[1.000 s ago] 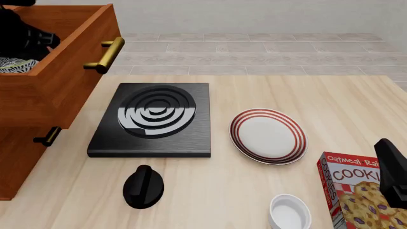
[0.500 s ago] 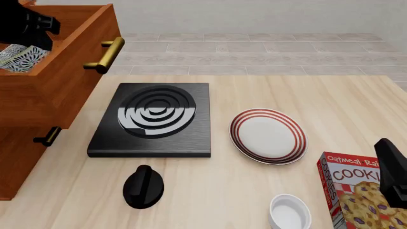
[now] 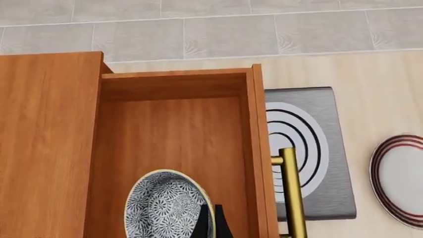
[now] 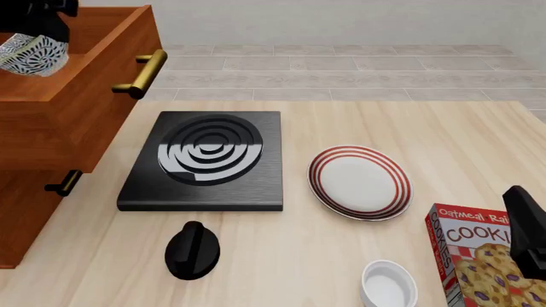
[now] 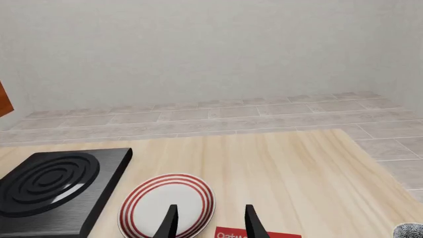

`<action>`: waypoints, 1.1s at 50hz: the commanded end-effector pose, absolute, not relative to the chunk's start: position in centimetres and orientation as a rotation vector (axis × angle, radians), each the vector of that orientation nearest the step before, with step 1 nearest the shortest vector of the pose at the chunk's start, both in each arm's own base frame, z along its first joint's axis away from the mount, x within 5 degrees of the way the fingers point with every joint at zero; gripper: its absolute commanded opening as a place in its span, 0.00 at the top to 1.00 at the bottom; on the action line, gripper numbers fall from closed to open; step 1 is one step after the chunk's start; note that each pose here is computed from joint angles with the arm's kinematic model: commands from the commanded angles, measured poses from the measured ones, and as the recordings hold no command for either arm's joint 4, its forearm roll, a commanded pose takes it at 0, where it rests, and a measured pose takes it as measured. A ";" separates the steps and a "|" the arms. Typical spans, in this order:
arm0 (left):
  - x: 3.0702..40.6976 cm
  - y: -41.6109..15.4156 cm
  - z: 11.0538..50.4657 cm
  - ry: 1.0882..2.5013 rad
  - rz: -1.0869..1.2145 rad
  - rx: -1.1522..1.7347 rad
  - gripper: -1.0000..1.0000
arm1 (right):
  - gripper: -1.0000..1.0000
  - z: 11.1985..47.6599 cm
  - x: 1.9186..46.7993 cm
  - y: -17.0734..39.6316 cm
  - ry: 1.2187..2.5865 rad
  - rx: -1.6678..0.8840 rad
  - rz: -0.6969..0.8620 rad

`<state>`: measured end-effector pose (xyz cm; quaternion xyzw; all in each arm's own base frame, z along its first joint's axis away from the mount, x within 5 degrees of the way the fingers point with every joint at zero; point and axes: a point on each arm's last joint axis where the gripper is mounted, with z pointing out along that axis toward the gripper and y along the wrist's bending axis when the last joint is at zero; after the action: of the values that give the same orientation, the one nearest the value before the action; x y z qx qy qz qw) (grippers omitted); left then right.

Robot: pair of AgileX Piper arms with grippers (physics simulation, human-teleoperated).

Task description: Pick the akita bowl in the top layer of the wooden cabinet and place it on the plate.

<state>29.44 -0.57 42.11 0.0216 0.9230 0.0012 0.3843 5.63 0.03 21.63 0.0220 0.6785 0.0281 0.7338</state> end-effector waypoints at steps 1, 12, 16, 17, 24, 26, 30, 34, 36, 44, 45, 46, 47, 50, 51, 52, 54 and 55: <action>29.1 -1.3 43.7 2.310 -0.021 0.056 1.00 | 0.00 21.6 5.6 0.0 1.492 0.047 0.062; 29.1 -1.8 45.1 2.277 -0.038 0.059 1.00 | 0.00 21.6 5.6 0.0 1.491 0.047 0.062; 29.1 -2.2 45.4 2.269 -0.049 0.065 1.00 | 0.00 21.6 5.6 0.0 1.491 0.047 0.062; 29.2 -2.2 45.6 2.265 -0.048 0.070 1.00 | 0.00 21.6 5.6 0.0 1.491 0.047 0.062; 29.3 -2.4 46.9 2.240 -0.052 0.078 1.00 | 0.00 21.6 5.6 0.0 1.490 0.048 0.062; 29.2 -2.6 47.5 2.230 -0.056 0.084 1.00 | 0.00 21.6 5.6 0.0 1.490 0.047 0.062; 29.3 -2.7 47.8 2.223 -0.058 0.087 1.00 | 0.00 21.6 5.7 0.0 1.490 0.047 0.062; 29.3 -2.7 48.6 2.206 -0.058 0.090 1.00 | 0.00 21.6 5.6 0.0 1.491 0.047 0.062; 29.3 -2.8 49.0 2.199 -0.060 0.095 1.00 | 0.00 21.6 5.7 0.0 1.491 0.047 0.062; 29.1 -3.3 50.8 2.163 -0.067 0.116 1.00 | 0.00 21.6 5.6 0.0 1.492 0.045 0.061; 29.1 -3.3 50.9 2.160 -0.068 0.118 1.00 | 0.00 21.6 5.6 0.0 1.491 0.044 0.061; 29.1 -3.5 51.1 2.156 -0.071 0.124 1.00 | 0.00 21.6 5.6 0.0 1.491 0.043 0.060; 29.1 -3.5 51.3 2.152 -0.070 0.127 1.00 | 0.00 21.6 5.6 0.0 1.491 0.043 0.060; 29.0 -3.6 52.0 2.138 -0.072 0.133 1.00 | 0.00 21.6 5.6 0.0 1.491 0.044 0.060; 28.9 -3.7 52.2 2.134 -0.075 0.138 1.00 | 0.00 21.6 5.6 0.0 1.490 0.044 0.060; 28.9 -3.8 52.4 2.131 -0.076 0.141 1.00 | 0.00 21.6 5.6 0.0 1.491 0.044 0.060; 28.8 -4.0 52.9 2.121 -0.078 0.151 1.00 | 0.00 21.6 5.6 0.0 1.491 0.044 0.061; 28.8 -4.0 53.1 2.116 -0.079 0.155 1.00 | 0.00 21.6 5.6 0.0 1.491 0.044 0.061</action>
<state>29.27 -3.48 50.98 0.0502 0.8823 -0.0291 0.4671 5.64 0.04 21.63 0.0203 0.6781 0.0277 0.7341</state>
